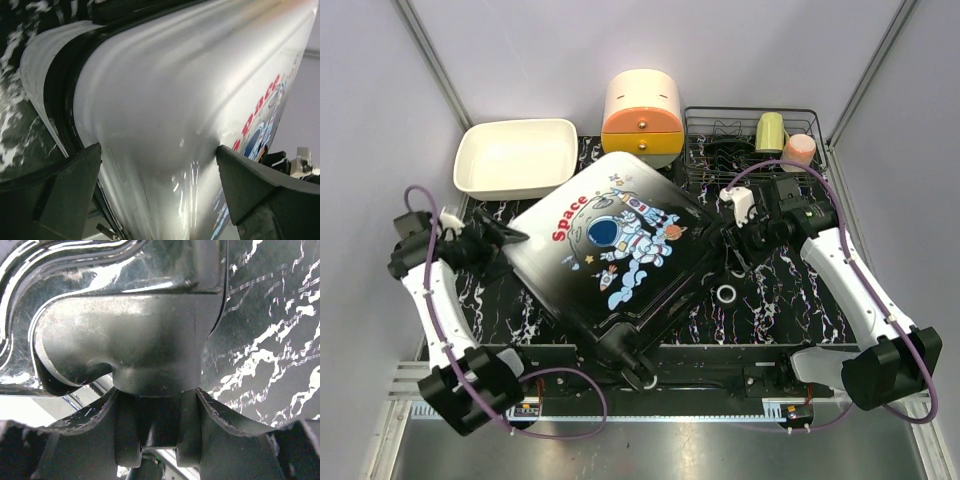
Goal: Open, take out, and arrange the luggage
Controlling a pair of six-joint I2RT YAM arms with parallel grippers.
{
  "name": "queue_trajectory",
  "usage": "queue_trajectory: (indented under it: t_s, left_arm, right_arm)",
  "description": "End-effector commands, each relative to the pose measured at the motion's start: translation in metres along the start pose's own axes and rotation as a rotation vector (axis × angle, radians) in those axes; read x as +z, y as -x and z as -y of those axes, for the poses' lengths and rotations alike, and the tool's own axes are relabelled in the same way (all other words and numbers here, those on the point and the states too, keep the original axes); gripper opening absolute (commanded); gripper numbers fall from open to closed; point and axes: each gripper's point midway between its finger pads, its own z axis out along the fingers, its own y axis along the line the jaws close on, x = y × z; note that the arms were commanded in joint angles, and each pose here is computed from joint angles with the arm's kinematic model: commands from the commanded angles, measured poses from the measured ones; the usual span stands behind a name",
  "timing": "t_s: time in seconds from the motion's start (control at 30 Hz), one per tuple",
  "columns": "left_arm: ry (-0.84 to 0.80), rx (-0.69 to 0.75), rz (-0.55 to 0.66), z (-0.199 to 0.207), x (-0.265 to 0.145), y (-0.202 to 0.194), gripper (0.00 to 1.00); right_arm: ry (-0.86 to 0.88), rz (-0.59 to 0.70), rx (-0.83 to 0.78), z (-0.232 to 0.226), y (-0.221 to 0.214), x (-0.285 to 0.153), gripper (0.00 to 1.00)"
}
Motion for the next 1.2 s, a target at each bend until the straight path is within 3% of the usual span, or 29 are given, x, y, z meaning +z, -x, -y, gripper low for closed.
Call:
queue_trajectory:
  t_s: [0.0, 0.23, 0.27, 0.37, 0.4, 0.43, 0.5, 0.6, 0.83, 0.97, 1.0, 1.17]
  left_arm:
    - [-0.218, 0.046, -0.119, 0.079, 0.024, -0.011, 0.96]
    - [-0.198, 0.198, 0.0, 0.126, 0.049, 0.074, 0.94]
    - [-0.196, 0.212, 0.009, 0.13, 0.051, 0.081, 0.94]
    - [-0.182, 0.29, 0.015, 0.139, 0.061, 0.096, 0.94]
    - [-0.18, 0.31, 0.01, 0.142, 0.064, 0.099, 0.94]
    - [-0.166, 0.332, -0.005, 0.138, 0.065, 0.097, 0.94]
    - [-0.151, 0.367, -0.008, 0.135, 0.062, 0.096, 0.94]
    - [-0.12, 0.426, -0.025, 0.126, 0.052, 0.085, 0.96]
    - [-0.079, 0.507, 0.023, 0.113, 0.029, 0.07, 0.99]
    - [-0.082, 0.517, -0.009, 0.104, 0.03, 0.058, 0.99]
    - [-0.077, 0.52, -0.019, 0.101, 0.032, 0.057, 0.99]
    - [-0.024, 0.551, -0.106, 0.082, 0.041, 0.047, 0.99]
  right_arm:
    - [0.067, 0.11, -0.037, -0.02, 0.026, -0.012, 0.0]
    - [0.256, 0.072, 0.053, -0.057, 0.007, -0.012, 0.0]
    - [0.296, 0.057, 0.077, -0.064, 0.002, -0.01, 0.04]
    - [0.394, 0.078, 0.089, -0.083, 0.01, -0.015, 0.37]
    - [0.405, 0.085, 0.088, -0.085, 0.014, -0.019, 0.63]
    - [0.389, 0.095, 0.069, -0.083, 0.018, -0.022, 0.75]
    - [0.353, 0.131, 0.01, -0.079, 0.035, -0.037, 0.92]
    - [0.311, 0.185, -0.019, -0.068, 0.058, -0.059, 0.96]
    - [0.263, 0.312, 0.101, -0.011, 0.106, -0.096, 1.0]
    - [0.158, 0.309, 0.118, 0.025, 0.119, -0.081, 0.84]
    - [0.125, 0.313, 0.115, 0.038, 0.124, -0.072, 0.74]
    - [0.022, 0.213, 0.126, 0.084, 0.104, -0.025, 0.49]
